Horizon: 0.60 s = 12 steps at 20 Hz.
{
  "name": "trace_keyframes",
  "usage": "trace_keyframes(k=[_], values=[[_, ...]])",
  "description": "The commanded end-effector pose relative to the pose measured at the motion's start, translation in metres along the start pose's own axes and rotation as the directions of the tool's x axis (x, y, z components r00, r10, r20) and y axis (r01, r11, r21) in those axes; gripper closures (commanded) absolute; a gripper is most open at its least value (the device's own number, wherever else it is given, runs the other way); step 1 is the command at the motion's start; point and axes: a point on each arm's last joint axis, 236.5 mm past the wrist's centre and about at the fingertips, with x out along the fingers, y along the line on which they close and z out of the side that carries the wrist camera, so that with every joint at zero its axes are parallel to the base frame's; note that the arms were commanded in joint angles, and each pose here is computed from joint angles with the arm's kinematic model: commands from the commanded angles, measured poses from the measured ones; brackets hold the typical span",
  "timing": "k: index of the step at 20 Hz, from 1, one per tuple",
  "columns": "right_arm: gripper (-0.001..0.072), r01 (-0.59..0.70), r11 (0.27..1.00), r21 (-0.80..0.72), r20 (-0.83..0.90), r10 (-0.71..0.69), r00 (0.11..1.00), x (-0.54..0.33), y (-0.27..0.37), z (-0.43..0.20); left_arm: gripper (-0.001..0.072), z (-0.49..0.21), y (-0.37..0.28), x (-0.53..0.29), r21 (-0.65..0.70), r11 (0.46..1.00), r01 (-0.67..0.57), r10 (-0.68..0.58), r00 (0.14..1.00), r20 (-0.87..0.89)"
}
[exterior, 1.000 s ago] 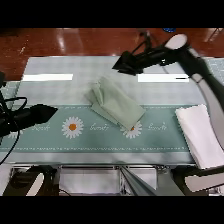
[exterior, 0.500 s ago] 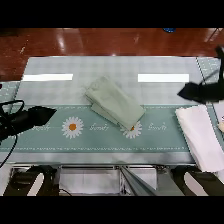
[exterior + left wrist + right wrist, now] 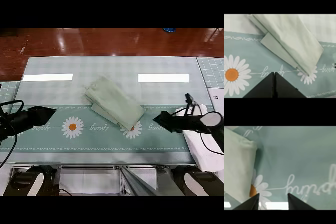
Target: Fold the shirts.
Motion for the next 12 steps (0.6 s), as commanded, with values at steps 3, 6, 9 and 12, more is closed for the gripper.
trace_keyframes(k=[3, 6, 9, 12], values=[[0.0304, -0.187, 0.979, 0.081, -0.116, 0.196, 0.974, 0.058, 0.041, -0.016, 0.0691, 0.000, 0.001, 0.001, -0.003, 1.000, -0.002, 0.002, 1.000, -0.005], [0.0304, -0.206, 0.976, 0.064, -0.166, 0.214, 0.963, 0.079, 0.058, -0.018, 0.0691, 0.000, 0.001, 0.002, -0.004, 1.000, -0.003, 0.003, 1.000, -0.006], [0.0304, -0.205, 0.978, 0.037, -0.181, 0.209, 0.961, 0.096, 0.072, -0.006, 0.0691, -0.001, 0.001, 0.002, -0.004, 1.000, -0.002, 0.002, 1.000, -0.006], [0.0493, -0.241, 0.971, -0.003, -0.169, 0.237, 0.957, 0.100, 0.097, 0.015, 0.0691, 0.000, 0.001, 0.002, -0.004, 1.000, -0.003, 0.003, 1.000, -0.006]])
